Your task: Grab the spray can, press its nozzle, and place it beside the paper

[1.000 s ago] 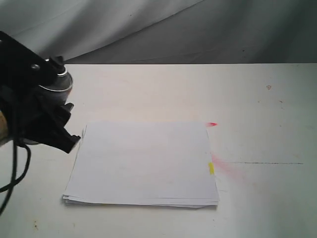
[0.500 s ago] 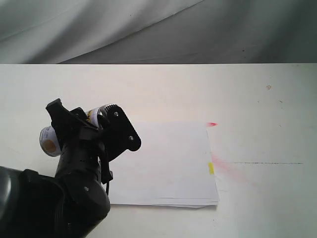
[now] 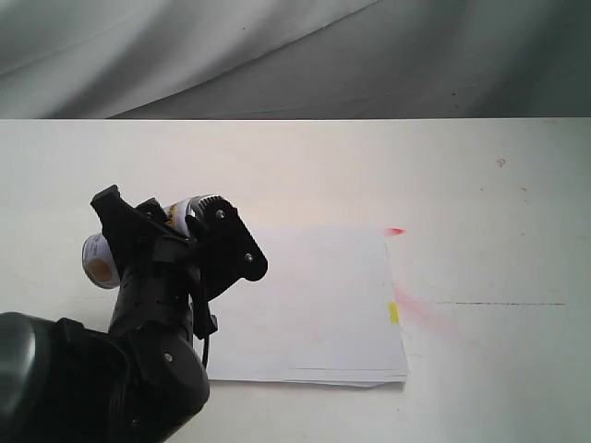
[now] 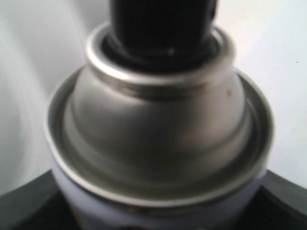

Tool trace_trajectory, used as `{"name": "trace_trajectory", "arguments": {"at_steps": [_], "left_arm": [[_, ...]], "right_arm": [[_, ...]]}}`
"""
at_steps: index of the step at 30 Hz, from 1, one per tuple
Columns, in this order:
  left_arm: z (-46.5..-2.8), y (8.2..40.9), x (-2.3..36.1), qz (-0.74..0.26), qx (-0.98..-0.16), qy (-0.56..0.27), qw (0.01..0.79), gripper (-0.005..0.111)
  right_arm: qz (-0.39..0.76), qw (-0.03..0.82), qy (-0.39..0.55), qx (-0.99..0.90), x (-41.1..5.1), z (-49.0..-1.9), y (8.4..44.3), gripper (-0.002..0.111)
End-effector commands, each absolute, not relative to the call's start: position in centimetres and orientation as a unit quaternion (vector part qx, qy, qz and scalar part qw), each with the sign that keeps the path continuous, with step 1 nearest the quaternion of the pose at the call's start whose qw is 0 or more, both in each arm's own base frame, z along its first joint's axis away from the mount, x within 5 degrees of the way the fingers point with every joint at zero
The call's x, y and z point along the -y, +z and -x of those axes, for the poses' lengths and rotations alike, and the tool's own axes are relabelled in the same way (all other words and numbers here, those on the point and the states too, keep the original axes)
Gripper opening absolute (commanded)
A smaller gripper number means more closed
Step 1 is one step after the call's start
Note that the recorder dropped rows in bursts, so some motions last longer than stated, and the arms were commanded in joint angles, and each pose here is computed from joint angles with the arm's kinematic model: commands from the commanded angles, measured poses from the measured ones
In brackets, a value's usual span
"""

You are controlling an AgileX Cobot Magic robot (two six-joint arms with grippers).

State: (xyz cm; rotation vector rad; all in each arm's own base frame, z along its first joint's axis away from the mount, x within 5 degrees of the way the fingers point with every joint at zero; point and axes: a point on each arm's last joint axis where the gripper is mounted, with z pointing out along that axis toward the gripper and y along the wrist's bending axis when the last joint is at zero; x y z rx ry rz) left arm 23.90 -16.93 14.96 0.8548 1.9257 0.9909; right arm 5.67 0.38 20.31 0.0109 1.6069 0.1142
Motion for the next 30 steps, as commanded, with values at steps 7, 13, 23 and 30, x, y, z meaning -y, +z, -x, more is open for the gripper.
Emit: {"name": "trace_trajectory", "arguments": {"at_steps": [7, 13, 23, 30], "left_arm": [[-24.2, 15.8, 17.3, -0.342, -0.734, 0.406, 0.423, 0.000], [-24.2, 15.9, 17.3, -0.344, -0.732, 0.406, 0.425, 0.000], [-24.2, 15.8, 17.3, -0.344, -0.734, 0.405, 0.423, 0.000], [-24.2, 15.4, 17.7, -0.359, -0.741, 0.382, 0.419, 0.000]], "right_arm": [[-0.014, 0.715, 0.059, -0.697, -0.3, -5.6, 20.8, 0.000], [-0.078, 0.713, 0.130, -0.685, -0.4, -5.6, 21.0, 0.000], [-0.131, 0.722, 0.183, -0.654, -0.3, -5.6, 21.5, 0.000], [-0.105, 0.710, 0.189, -0.671, -0.7, -4.9, 24.1, 0.000]]}}
